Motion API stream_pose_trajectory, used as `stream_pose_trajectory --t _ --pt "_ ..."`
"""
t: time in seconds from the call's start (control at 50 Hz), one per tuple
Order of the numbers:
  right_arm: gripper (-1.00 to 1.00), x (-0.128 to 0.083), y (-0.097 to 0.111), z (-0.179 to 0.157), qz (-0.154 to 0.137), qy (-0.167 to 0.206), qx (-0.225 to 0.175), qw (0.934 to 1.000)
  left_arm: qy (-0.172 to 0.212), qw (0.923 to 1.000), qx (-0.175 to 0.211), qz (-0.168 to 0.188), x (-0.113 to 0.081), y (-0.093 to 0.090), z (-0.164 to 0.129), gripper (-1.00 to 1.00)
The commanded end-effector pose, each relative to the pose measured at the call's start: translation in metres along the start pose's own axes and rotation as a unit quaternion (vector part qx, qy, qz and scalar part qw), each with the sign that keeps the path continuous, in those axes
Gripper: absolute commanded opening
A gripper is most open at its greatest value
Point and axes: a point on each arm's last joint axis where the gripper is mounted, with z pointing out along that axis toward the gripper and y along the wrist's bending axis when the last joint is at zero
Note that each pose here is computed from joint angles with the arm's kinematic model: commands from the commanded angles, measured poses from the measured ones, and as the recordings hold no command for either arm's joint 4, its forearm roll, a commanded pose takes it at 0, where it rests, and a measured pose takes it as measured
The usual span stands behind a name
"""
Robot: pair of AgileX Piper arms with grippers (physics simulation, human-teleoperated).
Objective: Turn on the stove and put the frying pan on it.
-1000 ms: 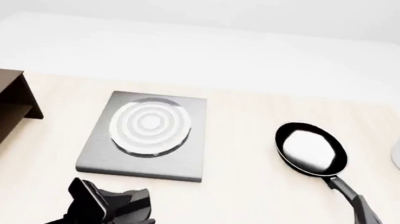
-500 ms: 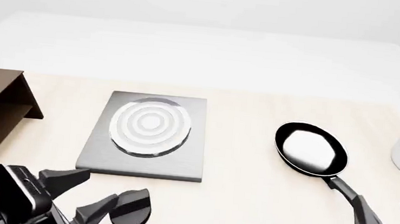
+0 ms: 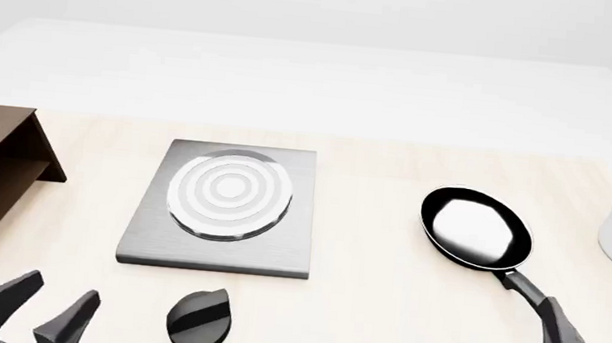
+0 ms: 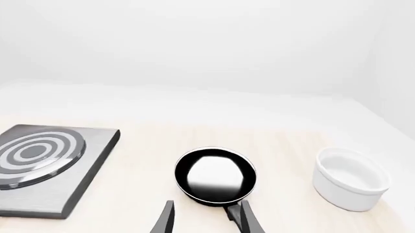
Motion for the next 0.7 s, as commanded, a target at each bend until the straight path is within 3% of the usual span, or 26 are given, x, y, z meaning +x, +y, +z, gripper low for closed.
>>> stream_pose_trajectory --t 0.02,0.4,0.7 --pt "1.00 -0.039 -0.005 0.040 0.033 0.083 0.014 0.9959 -0.054 0.9888 -0.136 -0.031 0.011 0.016 -0.007 1.00" --pt "1.00 -0.047 -0.007 0.060 0.041 0.146 0.019 0.9883 -0.051 0.9882 -0.140 -0.035 0.011 0.017 -0.007 1.00" --pt "1.00 -0.040 -0.014 0.089 0.036 0.218 0.036 0.9747 -0.050 0.9878 -0.143 -0.035 0.011 0.017 -0.007 1.00"
